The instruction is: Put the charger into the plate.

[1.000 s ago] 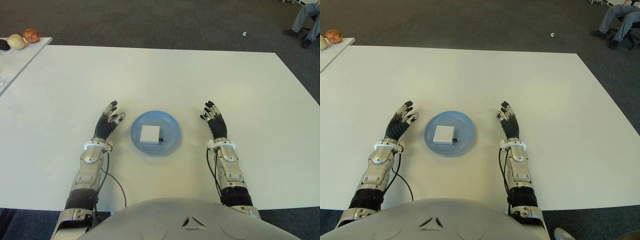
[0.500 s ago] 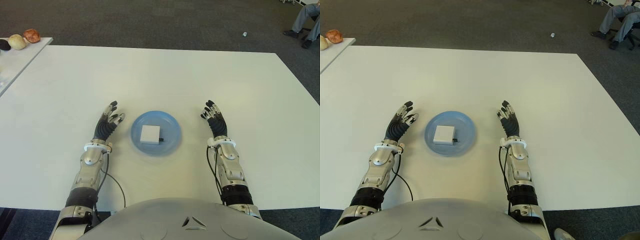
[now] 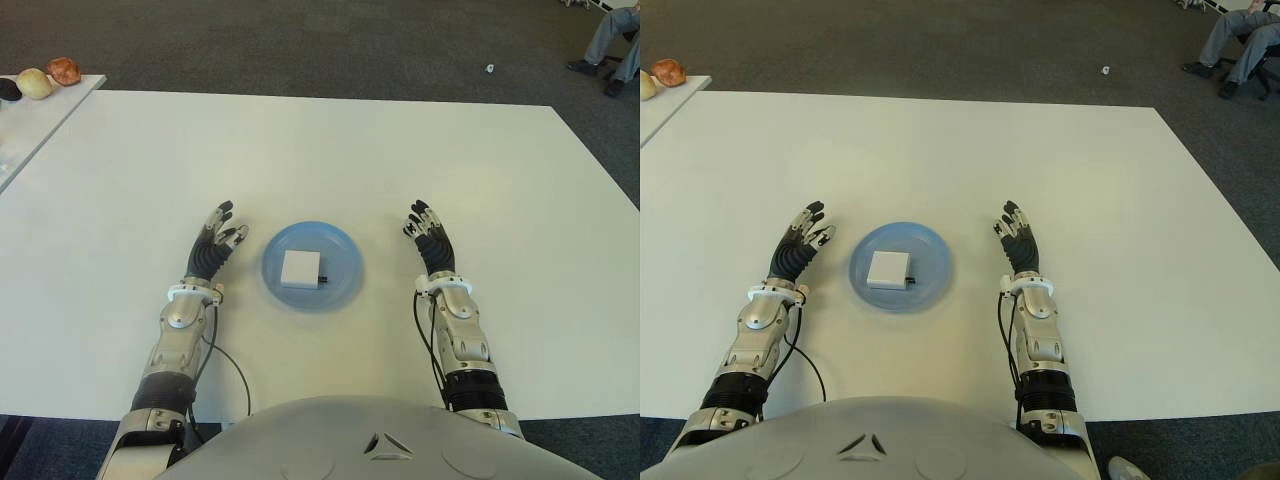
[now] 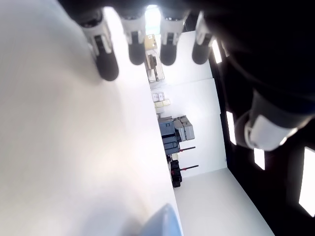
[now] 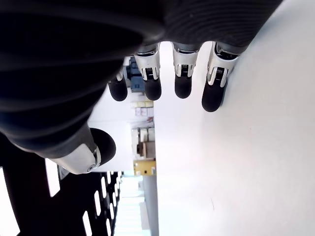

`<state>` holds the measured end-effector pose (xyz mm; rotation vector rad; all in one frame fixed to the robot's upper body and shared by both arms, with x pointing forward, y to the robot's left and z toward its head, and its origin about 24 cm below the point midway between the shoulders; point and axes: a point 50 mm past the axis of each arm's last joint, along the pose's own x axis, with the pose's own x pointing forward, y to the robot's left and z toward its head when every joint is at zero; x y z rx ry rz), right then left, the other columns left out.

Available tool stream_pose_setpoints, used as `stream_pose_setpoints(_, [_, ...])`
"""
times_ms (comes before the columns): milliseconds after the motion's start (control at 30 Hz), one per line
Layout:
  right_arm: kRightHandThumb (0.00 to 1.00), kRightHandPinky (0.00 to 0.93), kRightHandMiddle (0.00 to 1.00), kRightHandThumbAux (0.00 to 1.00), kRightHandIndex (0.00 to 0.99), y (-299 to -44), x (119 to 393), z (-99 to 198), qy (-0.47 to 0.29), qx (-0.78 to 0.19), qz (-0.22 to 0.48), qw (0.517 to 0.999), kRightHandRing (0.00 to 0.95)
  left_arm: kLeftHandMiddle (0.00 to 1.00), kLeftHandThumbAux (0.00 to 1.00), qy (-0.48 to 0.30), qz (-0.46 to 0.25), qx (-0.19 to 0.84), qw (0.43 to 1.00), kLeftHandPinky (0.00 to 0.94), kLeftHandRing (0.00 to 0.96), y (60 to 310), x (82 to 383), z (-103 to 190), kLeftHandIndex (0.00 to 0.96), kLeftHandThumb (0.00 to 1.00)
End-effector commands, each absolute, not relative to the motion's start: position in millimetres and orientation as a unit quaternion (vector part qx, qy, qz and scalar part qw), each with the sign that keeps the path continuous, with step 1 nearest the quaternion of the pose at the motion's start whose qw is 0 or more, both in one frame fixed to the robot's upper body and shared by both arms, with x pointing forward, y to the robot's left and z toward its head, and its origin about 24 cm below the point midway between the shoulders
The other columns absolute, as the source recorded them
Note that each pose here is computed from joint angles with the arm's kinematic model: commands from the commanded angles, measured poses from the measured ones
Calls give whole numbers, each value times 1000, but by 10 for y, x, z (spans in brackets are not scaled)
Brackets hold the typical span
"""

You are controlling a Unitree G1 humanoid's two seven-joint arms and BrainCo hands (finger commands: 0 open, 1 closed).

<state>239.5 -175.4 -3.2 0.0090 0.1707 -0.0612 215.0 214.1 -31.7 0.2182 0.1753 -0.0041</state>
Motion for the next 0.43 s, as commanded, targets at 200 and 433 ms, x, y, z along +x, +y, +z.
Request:
stream_pose_setpoints(200, [0, 2, 58, 597, 23, -1780, 2367, -74, 101, 4, -39, 994, 27, 0, 578, 158, -19, 87, 983, 0, 0, 2047, 2017, -569, 0, 0])
stream_pose_setpoints(433, [0, 1, 61, 594, 22, -1782, 2369, -77, 101, 2, -39, 994, 31, 0, 583, 157, -16, 82, 984, 0, 0, 2033, 2046, -569, 0, 0])
